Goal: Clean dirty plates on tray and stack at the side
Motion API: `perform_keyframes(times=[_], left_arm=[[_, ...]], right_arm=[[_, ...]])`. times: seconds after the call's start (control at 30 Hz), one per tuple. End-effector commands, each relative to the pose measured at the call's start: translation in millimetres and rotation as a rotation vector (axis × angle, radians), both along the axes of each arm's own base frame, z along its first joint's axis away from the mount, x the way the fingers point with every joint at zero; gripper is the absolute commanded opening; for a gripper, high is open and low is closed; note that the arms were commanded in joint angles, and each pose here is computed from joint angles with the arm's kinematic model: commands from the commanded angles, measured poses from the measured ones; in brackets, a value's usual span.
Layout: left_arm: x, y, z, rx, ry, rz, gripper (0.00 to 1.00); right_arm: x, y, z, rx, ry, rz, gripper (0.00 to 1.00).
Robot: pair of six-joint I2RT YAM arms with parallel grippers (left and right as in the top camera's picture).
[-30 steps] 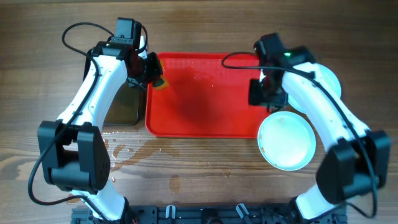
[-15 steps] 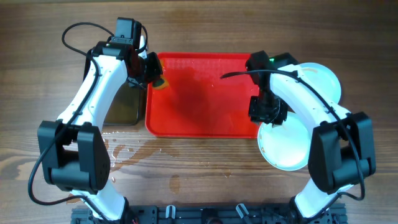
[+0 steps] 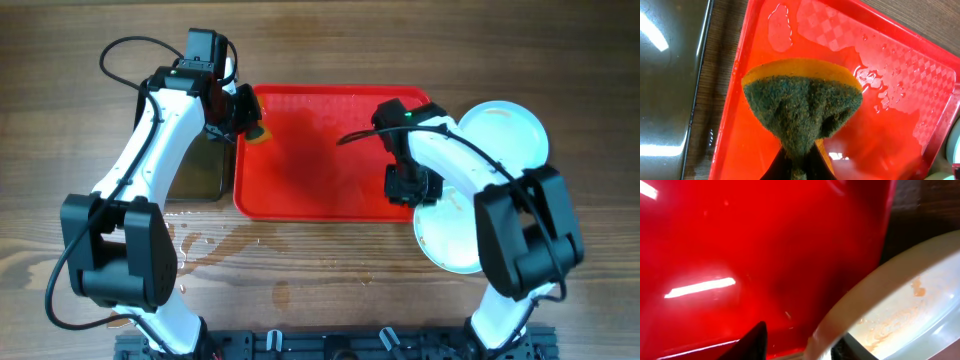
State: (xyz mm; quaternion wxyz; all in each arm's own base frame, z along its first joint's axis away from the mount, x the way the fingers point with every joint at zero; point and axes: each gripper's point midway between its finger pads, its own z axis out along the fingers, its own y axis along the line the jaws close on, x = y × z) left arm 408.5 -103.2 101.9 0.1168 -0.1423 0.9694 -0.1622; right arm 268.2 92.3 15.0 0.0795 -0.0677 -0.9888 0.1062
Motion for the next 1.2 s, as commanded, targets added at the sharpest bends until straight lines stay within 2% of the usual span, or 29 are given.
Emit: perform_keyframes(times=[0.0, 0.03, 0.13, 0.2, 0.33, 0.37, 0.53, 0.57, 0.6, 0.63, 0.67, 0.8, 0.87, 1.03, 1.17], left_arm=[[3, -1, 5, -0.001, -0.014, 0.009, 0.04], [3, -1, 5, 0.000, -0.014, 0.009, 0.04], [3, -1, 5, -0.001, -0.014, 0.009, 0.04], [3, -1, 5, 0.000, -0.014, 0.009, 0.04], [3, -1, 5, 0.000, -0.013, 0.009, 0.04], [3, -1, 5, -0.001, -0.013, 0.009, 0.04], [2, -1, 4, 0.000, -0.010, 0.009, 0.04], [2, -1, 4, 0.000, -0.009, 0.009, 0.04], [2, -1, 4, 0.000, -0.009, 0.009, 0.04], [2, -1, 4, 0.001, -0.007, 0.009, 0.04], [2, -1, 4, 0.001, -0.007, 0.009, 0.04], [1, -1, 4, 0.001, -0.006, 0.009, 0.04], [1, -1, 4, 0.001, -0.006, 0.009, 0.04], [4, -2, 5, -0.001, -0.017, 0.009, 0.04], [5, -2, 5, -0.001, -0.021, 0.009, 0.04]], right_arm=[[-5, -4, -8, -0.032, 0.026, 0.008, 0.15], [-6, -1, -8, -0.014, 0.032, 0.009, 0.05], [-3, 9, -1, 0.040, 0.043, 0.024, 0.04], [11, 24, 13, 0.070, 0.004, 0.051, 0.04], [36, 83, 33, 0.232, -0.097, 0.132, 0.04], [40, 112, 34, 0.327, -0.128, 0.163, 0.04], [60, 168, 19, 0.495, -0.211, 0.249, 0.06], [61, 175, 14, 0.525, -0.206, 0.252, 0.30], [60, 176, 14, 0.532, -0.202, 0.255, 0.47], [62, 176, 16, 0.539, -0.206, 0.271, 0.59], [67, 174, 22, 0.536, -0.217, 0.289, 0.66], [109, 123, 47, 0.432, -0.284, 0.247, 0.70], [118, 93, 47, 0.408, -0.276, 0.220, 0.70], [121, 31, 20, 0.377, -0.227, 0.229, 0.67], [108, 3, -1, 0.242, -0.165, 0.227, 0.66]])
